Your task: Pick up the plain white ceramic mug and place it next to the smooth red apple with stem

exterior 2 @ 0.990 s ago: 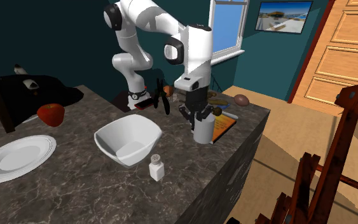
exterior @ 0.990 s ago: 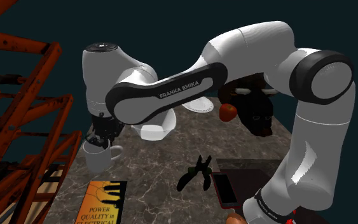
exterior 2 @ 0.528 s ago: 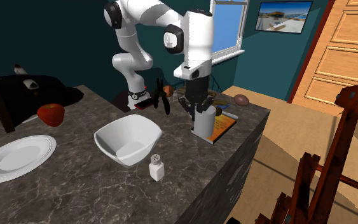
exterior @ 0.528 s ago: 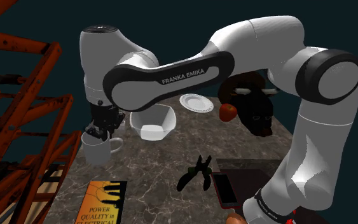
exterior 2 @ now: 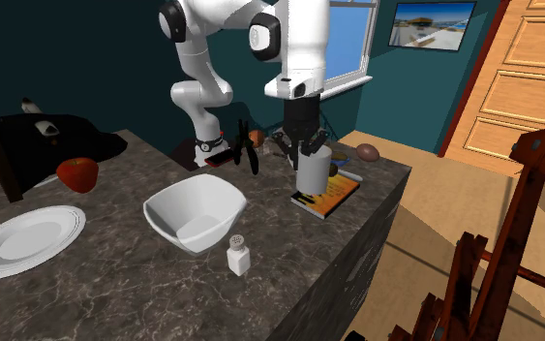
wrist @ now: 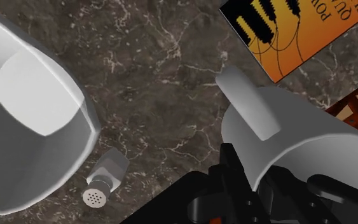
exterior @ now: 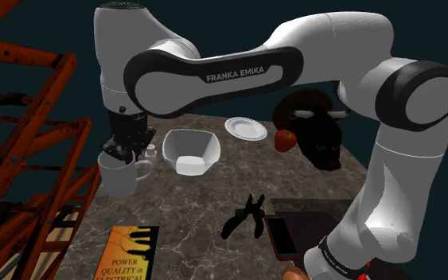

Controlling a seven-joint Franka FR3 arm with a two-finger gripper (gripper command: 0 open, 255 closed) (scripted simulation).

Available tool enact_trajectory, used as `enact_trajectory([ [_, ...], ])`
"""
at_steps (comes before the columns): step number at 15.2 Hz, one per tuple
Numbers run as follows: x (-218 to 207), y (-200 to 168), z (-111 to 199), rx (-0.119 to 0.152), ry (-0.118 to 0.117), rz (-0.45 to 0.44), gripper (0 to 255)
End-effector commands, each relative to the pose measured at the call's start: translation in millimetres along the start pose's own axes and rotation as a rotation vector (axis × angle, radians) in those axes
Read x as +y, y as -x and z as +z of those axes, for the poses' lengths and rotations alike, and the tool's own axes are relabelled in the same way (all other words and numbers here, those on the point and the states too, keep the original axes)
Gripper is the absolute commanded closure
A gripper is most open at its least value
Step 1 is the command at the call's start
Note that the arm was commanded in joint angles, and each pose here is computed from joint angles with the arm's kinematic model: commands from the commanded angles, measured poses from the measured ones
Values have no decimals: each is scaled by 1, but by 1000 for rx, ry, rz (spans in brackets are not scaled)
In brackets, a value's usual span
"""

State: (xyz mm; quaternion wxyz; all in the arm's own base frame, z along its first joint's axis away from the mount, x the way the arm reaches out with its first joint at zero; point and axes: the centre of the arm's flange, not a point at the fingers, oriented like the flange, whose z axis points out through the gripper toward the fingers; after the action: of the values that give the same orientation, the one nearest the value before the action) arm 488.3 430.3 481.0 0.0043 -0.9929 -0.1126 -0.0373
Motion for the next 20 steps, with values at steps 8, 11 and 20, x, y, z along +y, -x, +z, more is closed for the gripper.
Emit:
enact_trajectory([
  [8,1,-3,-47,0,0,0,255],
  [11,13,1,-57,0,0,0,255],
  [20,123,45,-60,0,0,0,255],
])
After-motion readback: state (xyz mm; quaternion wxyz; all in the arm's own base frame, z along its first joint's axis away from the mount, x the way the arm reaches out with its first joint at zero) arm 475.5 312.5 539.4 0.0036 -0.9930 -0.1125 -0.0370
